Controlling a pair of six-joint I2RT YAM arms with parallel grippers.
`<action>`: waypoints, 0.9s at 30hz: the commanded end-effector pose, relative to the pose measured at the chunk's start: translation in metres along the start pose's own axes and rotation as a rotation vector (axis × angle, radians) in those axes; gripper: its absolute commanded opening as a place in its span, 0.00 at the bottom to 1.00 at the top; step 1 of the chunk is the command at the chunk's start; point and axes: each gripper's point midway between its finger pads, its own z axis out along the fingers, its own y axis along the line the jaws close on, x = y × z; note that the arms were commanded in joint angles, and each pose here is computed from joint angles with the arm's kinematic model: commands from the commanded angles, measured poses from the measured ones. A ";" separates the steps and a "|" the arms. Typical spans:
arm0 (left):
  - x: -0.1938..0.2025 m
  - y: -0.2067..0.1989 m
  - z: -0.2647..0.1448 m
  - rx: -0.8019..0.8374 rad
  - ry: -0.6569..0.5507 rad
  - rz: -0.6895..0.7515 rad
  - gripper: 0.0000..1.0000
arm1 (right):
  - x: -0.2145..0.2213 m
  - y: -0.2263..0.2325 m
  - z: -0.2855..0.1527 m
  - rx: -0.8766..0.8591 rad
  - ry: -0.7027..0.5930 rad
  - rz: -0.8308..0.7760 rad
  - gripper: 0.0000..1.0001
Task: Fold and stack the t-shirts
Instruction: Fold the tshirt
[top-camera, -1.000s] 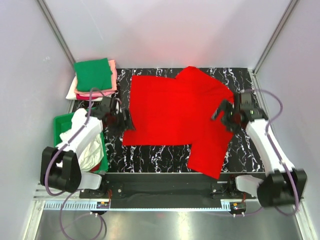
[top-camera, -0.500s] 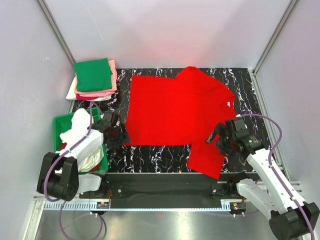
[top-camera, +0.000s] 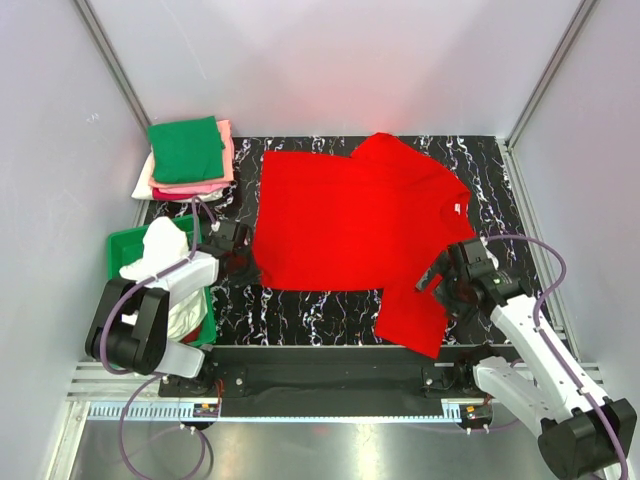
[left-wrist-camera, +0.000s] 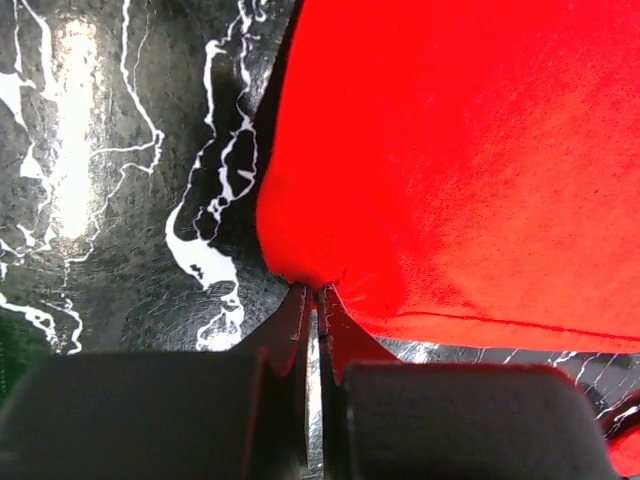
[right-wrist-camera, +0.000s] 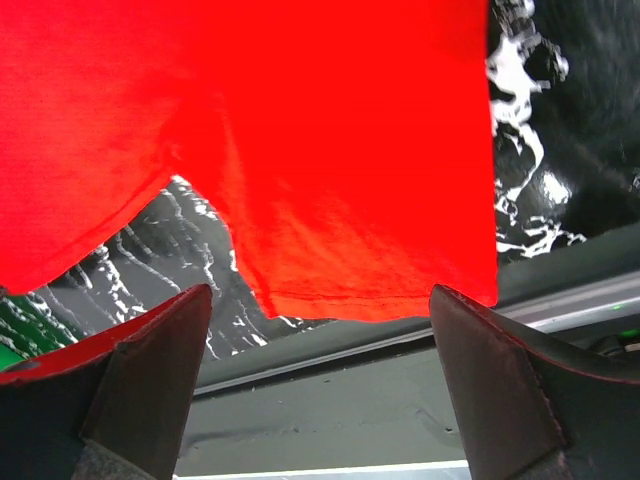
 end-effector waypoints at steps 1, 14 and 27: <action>-0.009 0.007 0.005 -0.036 -0.025 0.006 0.00 | 0.016 -0.017 0.010 0.063 0.042 0.084 0.96; -0.079 0.038 -0.004 -0.006 -0.073 -0.183 0.00 | 0.072 -0.032 0.055 0.164 0.240 0.044 0.92; -0.082 0.031 -0.002 0.026 -0.066 -0.199 0.00 | 0.075 -0.019 0.062 0.210 0.229 -0.052 0.65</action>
